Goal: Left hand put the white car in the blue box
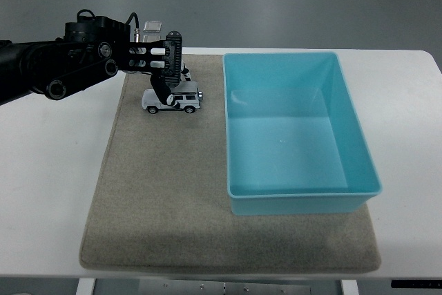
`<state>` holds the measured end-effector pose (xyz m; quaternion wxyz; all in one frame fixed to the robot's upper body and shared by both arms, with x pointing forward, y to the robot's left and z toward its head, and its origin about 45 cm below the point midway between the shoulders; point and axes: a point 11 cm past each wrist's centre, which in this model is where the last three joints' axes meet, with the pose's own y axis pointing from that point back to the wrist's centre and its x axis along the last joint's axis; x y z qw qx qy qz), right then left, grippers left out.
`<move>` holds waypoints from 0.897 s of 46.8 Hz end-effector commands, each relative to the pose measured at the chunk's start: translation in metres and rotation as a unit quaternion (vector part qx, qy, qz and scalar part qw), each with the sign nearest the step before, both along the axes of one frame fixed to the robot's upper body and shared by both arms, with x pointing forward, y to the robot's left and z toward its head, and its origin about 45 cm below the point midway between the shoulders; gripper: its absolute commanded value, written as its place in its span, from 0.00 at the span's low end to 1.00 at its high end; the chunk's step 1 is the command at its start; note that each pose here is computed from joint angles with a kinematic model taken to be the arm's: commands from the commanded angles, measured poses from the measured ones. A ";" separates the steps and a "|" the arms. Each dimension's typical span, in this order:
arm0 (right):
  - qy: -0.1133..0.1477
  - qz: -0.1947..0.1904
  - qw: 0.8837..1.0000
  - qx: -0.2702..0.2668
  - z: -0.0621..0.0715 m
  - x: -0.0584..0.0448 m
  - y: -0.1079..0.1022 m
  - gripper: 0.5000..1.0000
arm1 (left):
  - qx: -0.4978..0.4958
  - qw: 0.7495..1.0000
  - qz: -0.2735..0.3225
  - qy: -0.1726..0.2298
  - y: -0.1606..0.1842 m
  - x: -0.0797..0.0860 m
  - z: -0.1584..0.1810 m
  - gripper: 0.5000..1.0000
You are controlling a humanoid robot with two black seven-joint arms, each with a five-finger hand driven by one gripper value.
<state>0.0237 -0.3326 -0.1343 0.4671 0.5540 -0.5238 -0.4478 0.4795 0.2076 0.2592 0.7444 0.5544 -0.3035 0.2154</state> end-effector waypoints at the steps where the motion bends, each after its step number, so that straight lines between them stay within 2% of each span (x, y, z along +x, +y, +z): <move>1: 0.000 0.000 1.000 0.000 0.000 0.000 0.000 0.87 | -0.001 1.000 0.001 -0.005 0.000 0.001 0.001 0.00; 25: 0.000 0.000 1.000 0.000 0.000 0.000 0.000 0.87 | -0.013 1.000 0.007 -0.020 0.000 0.007 0.017 0.00; 36: 0.000 0.000 1.000 0.000 0.000 0.000 0.000 0.87 | -0.030 0.999 0.009 -0.044 -0.004 0.015 0.042 0.00; 42: 0.000 0.000 1.000 0.000 0.000 0.000 0.000 0.87 | -0.046 0.996 0.007 -0.076 -0.011 0.023 0.073 0.00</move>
